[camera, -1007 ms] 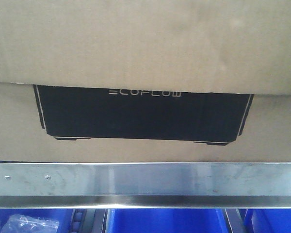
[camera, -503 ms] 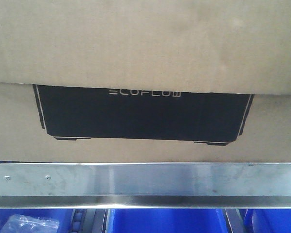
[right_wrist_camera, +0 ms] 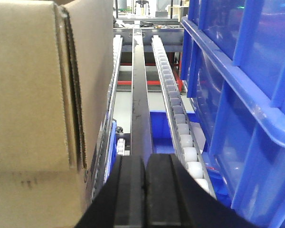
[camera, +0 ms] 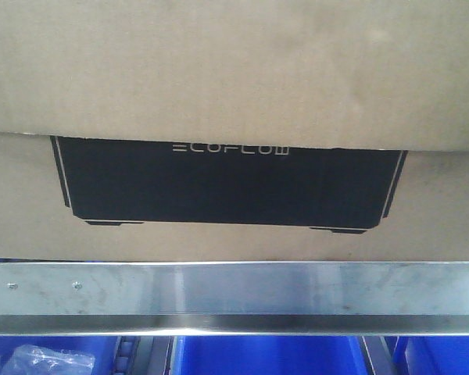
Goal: Grab box from left shelf to table start
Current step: 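Close the left gripper on the box's side wall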
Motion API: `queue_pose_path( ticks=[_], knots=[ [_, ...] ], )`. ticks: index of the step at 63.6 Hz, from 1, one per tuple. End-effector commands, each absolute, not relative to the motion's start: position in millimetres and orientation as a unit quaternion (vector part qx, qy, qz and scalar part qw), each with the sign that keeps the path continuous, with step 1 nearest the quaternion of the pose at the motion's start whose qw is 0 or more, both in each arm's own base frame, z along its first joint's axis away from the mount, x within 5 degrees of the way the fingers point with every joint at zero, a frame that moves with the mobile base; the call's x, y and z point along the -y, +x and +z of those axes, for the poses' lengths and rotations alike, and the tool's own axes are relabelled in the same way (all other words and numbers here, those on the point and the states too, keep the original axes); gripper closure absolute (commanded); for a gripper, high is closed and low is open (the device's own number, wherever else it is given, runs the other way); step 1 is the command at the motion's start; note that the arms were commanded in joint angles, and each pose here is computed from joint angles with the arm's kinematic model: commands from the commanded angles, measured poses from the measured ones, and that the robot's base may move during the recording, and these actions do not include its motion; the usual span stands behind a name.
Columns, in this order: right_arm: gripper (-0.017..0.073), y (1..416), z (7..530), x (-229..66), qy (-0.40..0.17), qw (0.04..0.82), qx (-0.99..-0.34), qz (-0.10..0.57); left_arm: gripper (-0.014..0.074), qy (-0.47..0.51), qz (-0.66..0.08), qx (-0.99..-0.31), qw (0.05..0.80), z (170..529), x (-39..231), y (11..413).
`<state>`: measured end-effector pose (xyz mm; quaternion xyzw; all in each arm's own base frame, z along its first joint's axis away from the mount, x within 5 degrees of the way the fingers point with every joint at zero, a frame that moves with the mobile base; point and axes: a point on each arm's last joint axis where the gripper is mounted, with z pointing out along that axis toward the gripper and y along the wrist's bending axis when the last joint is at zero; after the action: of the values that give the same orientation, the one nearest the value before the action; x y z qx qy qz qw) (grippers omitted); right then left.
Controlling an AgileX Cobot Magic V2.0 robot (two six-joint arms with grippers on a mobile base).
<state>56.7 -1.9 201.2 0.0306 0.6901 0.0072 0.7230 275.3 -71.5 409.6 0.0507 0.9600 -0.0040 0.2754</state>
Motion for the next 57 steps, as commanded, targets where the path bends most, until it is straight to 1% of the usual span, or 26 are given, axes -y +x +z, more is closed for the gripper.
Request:
queue_pose_path(
  ticks=[1,57],
  knots=[
    [0.051,56.2,209.9,2.4,0.029,0.751,-0.659,0.001,0.0605,0.043,-0.021,-0.965,0.259,421.3,70.3,259.5],
    [0.051,56.2,209.9,2.4,0.029,0.751,-0.659,0.001,0.0605,0.043,-0.025,-0.965,0.258,421.2,71.0,259.3]
  ],
)
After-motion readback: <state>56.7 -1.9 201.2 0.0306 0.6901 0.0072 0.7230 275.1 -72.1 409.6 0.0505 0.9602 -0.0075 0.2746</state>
